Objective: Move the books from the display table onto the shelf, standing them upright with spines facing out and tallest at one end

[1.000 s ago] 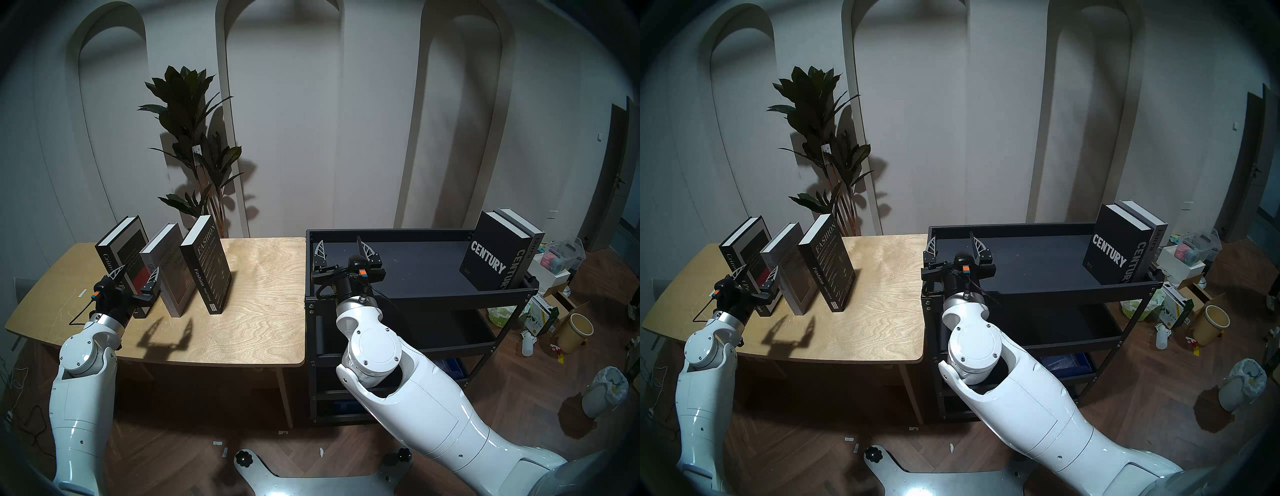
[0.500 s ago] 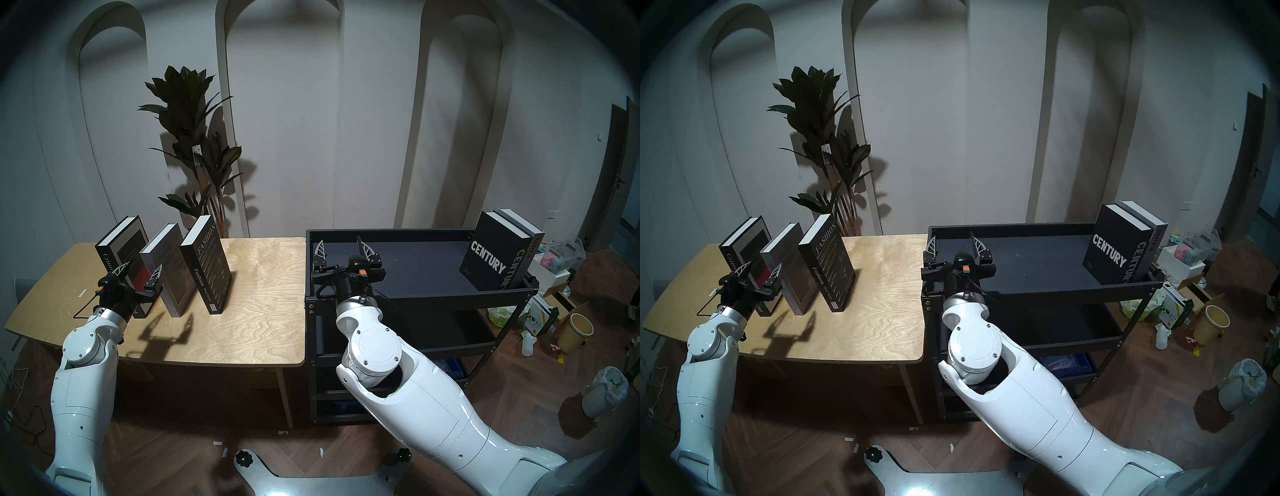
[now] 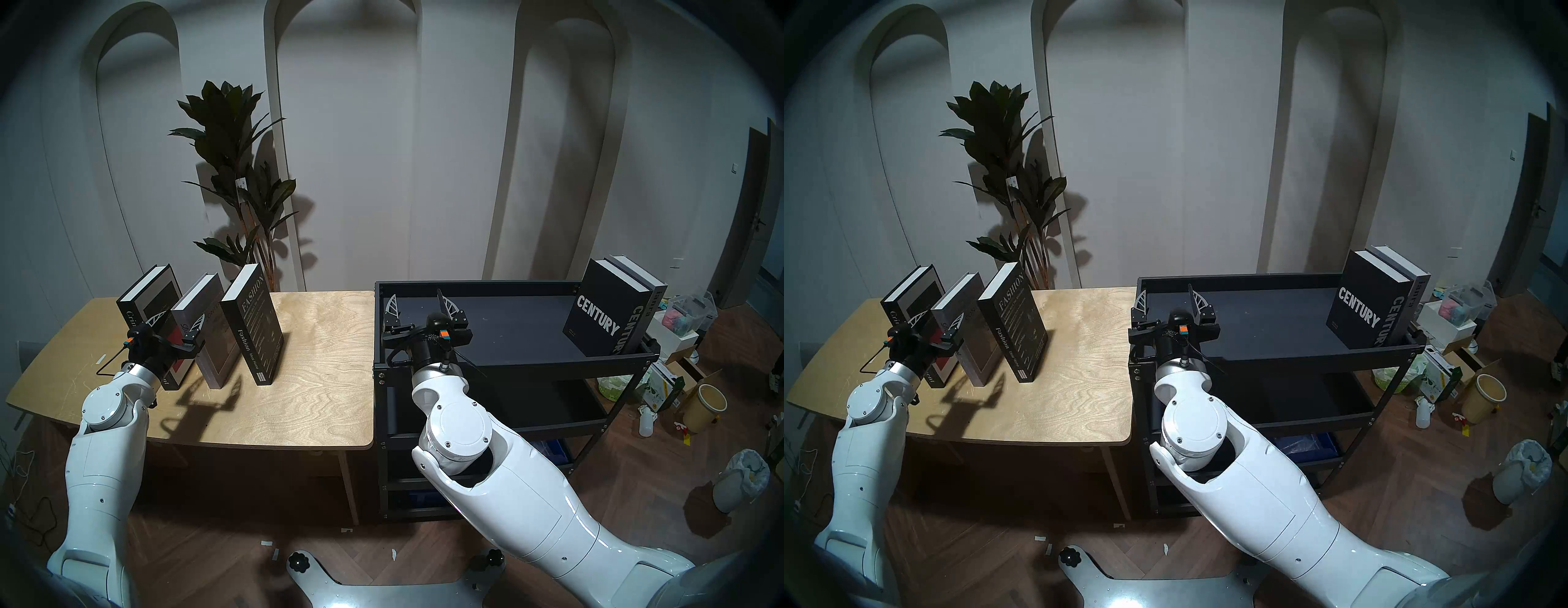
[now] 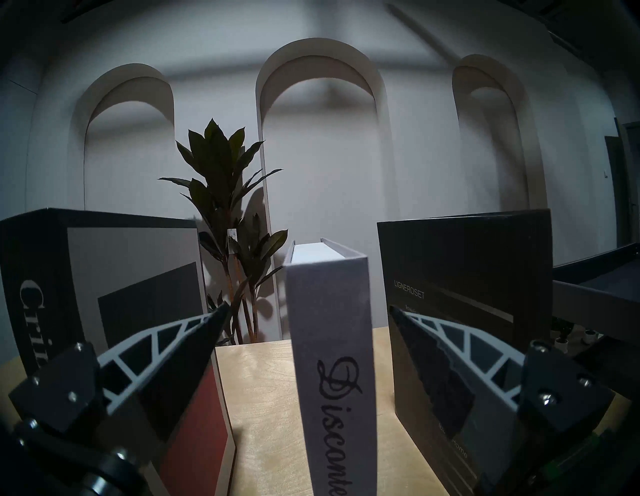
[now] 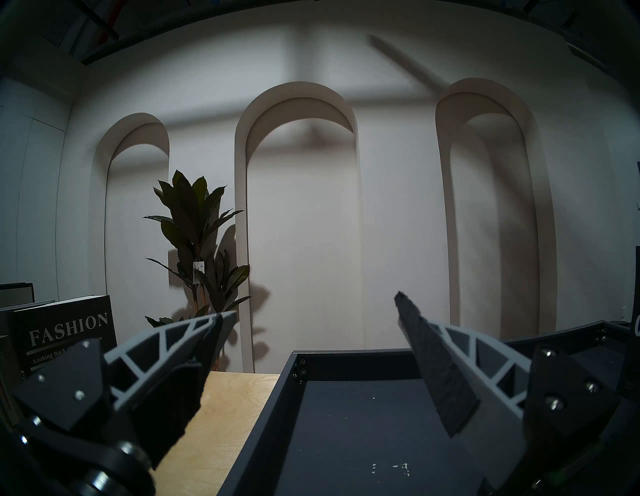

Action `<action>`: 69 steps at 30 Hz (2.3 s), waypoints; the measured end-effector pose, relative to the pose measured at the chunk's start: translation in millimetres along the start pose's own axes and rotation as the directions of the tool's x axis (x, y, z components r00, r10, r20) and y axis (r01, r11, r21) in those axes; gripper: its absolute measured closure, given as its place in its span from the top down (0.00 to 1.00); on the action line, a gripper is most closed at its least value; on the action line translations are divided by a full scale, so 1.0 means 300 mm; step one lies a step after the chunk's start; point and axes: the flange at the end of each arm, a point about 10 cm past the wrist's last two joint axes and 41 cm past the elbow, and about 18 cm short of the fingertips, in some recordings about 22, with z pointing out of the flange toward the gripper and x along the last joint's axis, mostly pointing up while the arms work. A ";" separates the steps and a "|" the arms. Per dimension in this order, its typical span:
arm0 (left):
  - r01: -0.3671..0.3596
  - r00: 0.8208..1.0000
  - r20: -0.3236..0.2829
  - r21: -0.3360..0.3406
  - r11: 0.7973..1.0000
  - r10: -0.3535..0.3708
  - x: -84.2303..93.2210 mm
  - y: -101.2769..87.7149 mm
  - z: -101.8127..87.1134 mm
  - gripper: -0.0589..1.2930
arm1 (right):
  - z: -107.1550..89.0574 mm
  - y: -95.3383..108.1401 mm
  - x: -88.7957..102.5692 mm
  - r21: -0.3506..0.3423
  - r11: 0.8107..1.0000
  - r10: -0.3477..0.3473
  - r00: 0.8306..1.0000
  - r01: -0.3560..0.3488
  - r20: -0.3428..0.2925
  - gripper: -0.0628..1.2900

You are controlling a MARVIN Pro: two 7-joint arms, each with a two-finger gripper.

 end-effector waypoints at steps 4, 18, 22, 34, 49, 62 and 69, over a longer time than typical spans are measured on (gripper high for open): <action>0.019 1.000 -0.009 -0.008 1.000 -0.019 0.007 -0.010 0.013 0.97 | 0.000 0.000 0.000 0.000 1.000 0.000 1.000 0.000 0.000 0.95; 0.017 0.998 -0.063 -0.094 0.995 -0.023 0.084 0.012 0.011 0.22 | 0.000 0.000 0.000 0.000 1.000 0.000 1.000 0.000 0.000 0.95; -0.042 0.997 -0.064 -0.098 0.994 0.035 0.113 0.013 0.007 0.22 | 0.000 0.000 0.000 0.000 1.000 0.000 1.000 0.000 0.000 0.95; -0.206 0.976 -0.095 -0.095 0.974 0.198 0.241 0.028 0.023 0.22 | 0.000 0.000 0.000 0.000 1.000 0.000 1.000 0.000 -0.001 0.95; -0.229 0.953 -0.219 -0.066 0.971 0.210 0.511 0.058 0.047 0.22 | 0.001 0.000 0.000 0.000 1.000 0.000 1.000 0.000 0.000 0.95; -0.266 0.913 -0.341 -0.080 0.961 0.224 0.754 0.141 0.045 0.22 | 0.001 0.000 0.000 0.000 1.000 0.000 1.000 0.000 0.000 0.95; -0.266 0.878 -0.436 -0.104 0.958 0.197 0.909 0.205 0.037 0.22 | 0.001 0.000 -0.001 0.000 1.000 -0.001 1.000 0.001 0.000 0.95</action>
